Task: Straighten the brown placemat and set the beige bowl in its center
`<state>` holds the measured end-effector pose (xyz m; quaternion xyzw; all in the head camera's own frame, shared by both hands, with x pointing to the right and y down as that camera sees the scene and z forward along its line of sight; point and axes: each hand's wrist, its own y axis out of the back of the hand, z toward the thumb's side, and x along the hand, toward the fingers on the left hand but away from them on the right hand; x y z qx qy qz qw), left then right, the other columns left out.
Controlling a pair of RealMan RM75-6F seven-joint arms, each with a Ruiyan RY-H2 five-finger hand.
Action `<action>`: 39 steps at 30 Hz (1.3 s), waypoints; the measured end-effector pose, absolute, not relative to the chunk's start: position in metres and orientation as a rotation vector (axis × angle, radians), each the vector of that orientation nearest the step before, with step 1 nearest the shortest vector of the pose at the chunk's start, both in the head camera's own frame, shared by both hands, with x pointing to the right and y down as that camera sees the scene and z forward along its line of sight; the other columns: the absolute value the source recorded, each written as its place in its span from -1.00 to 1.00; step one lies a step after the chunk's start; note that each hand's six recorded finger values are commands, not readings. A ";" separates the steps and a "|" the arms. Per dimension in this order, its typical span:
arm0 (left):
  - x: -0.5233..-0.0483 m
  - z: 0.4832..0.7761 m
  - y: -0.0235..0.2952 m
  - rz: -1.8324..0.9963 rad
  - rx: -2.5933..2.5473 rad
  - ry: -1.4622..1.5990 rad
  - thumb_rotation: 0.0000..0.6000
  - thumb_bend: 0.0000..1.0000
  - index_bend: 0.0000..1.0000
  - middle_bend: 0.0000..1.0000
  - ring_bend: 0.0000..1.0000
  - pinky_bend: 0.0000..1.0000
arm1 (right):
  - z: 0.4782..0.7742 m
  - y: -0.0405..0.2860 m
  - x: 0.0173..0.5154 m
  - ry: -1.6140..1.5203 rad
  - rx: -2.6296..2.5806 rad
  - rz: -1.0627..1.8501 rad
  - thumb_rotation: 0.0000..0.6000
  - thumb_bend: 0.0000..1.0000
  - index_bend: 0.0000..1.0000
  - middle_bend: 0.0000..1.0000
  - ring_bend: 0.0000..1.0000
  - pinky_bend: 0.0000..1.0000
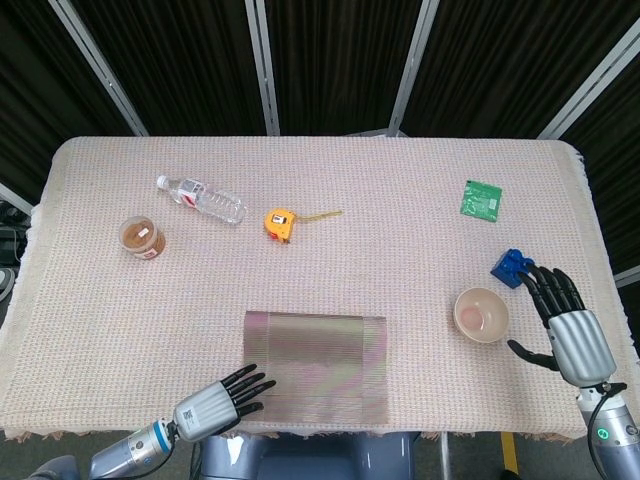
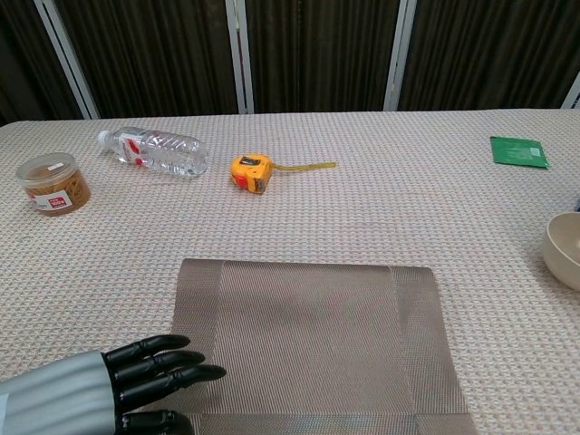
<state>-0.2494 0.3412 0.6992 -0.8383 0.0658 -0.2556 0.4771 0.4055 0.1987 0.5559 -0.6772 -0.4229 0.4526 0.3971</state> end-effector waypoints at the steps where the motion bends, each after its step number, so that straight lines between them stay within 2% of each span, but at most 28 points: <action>1: -0.250 0.699 0.341 -0.623 -2.047 0.162 1.00 -0.05 -0.44 -1.00 -1.00 -1.00 | 0.556 0.199 0.406 -1.072 -1.715 1.147 1.00 -0.90 -1.00 -1.00 -1.00 -1.00; 15: -0.264 0.691 0.336 -0.626 -2.021 0.166 1.00 -0.05 -0.44 -1.00 -1.00 -1.00 | 0.556 0.199 0.406 -1.072 -1.714 1.148 1.00 -0.90 -1.00 -1.00 -1.00 -1.00; 30: -0.249 0.700 0.344 -0.623 -2.036 0.138 1.00 -0.03 -0.43 -1.00 -1.00 -1.00 | 0.554 0.198 0.408 -1.082 -1.710 1.148 1.00 -0.90 -1.00 -1.00 -1.00 -1.00; 39: -0.241 0.699 0.340 -0.611 -2.034 0.176 1.00 -0.01 -0.16 -1.00 -1.00 -1.00 | 0.553 0.198 0.408 -1.084 -1.712 1.140 1.00 -0.90 -1.00 -1.00 -1.00 -1.00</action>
